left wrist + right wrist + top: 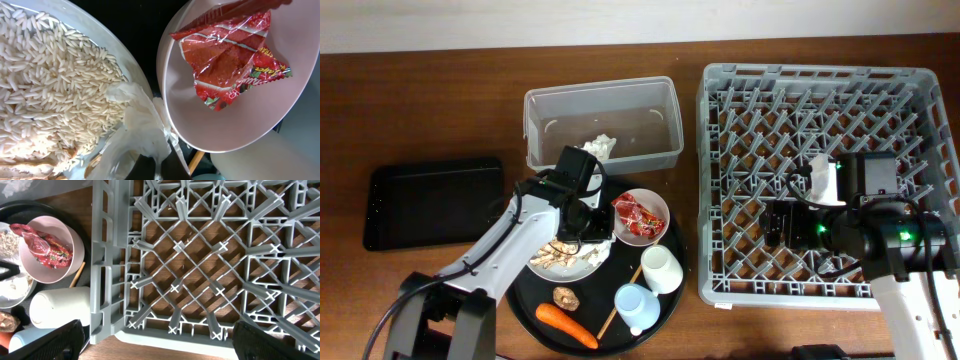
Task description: Sort waste into correct bins and load items into the dishwasher rack
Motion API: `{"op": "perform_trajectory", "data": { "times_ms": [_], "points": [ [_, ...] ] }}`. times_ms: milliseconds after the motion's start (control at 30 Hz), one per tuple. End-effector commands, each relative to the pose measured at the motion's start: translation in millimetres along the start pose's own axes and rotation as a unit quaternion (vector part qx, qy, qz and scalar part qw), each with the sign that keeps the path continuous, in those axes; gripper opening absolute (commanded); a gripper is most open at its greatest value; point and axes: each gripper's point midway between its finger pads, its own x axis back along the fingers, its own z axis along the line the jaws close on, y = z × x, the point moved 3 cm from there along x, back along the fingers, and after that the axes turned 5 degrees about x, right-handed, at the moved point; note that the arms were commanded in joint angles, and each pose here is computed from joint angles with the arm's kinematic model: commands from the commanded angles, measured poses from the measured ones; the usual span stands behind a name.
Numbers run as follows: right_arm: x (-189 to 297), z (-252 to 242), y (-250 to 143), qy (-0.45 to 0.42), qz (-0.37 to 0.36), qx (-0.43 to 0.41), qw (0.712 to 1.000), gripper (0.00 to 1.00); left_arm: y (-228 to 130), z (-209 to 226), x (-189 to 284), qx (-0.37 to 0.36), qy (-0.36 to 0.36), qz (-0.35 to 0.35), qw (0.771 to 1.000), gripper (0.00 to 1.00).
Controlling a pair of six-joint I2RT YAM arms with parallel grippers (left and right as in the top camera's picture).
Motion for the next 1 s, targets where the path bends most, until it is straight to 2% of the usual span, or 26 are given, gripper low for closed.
{"op": "perform_trajectory", "data": {
  "times_ms": [0,133,233,300,367,433,600,633,667,700,733,800,867,967],
  "points": [
    [4,1,4,-0.003,-0.008,0.002,1.0,0.98,7,-5,3,-0.001,-0.001,-0.01,1.0,0.01],
    [4,1,4,-0.003,-0.008,0.002,1.0,0.98,16,-12,48,-0.002,0.033,-0.028,0.999,0.01],
    [4,1,4,-0.003,-0.008,0.002,1.0,0.98,60,-29,108,-0.025,0.048,-0.16,0.986,0.01],
    [4,1,4,-0.003,-0.009,0.002,1.0,0.98,104,-25,135,-0.021,0.094,-0.286,0.953,0.0],
    [4,1,4,-0.003,-0.008,0.002,1.0,0.98,135,-25,148,-0.009,0.114,-0.366,0.924,0.01],
    [4,1,4,-0.003,-0.008,0.002,1.0,0.98,170,-25,132,-0.001,0.119,-0.408,0.905,0.0],
    [4,0,1,-0.004,-0.001,0.001,1.0,0.98,190,-1,71,0.009,0.146,-0.368,0.918,0.05],
    [4,1,1,-0.004,-0.001,0.001,1.0,0.98,190,4,71,0.014,0.15,-0.366,0.919,0.2],
    [4,1,1,-0.004,-0.001,0.001,1.0,0.98,191,5,73,0.015,0.149,-0.367,0.918,0.46],
    [4,0,1,-0.004,-0.001,0.001,1.0,0.98,193,1,79,0.009,0.141,-0.371,0.918,0.66],
    [4,1,1,-0.004,-0.001,0.001,1.0,0.98,194,-6,88,-0.015,0.133,-0.375,0.917,0.76],
    [4,1,0,-0.004,-0.001,0.001,1.0,0.98,183,-21,120,-0.042,0.111,-0.379,0.918,0.76],
    [4,1,1,-0.004,-0.001,0.001,1.0,0.98,164,-29,127,-0.055,0.08,-0.349,0.932,0.77],
    [4,1,1,-0.004,-0.001,0.001,1.0,0.98,156,-24,121,-0.053,0.09,-0.328,0.939,0.77]
  ]
}}
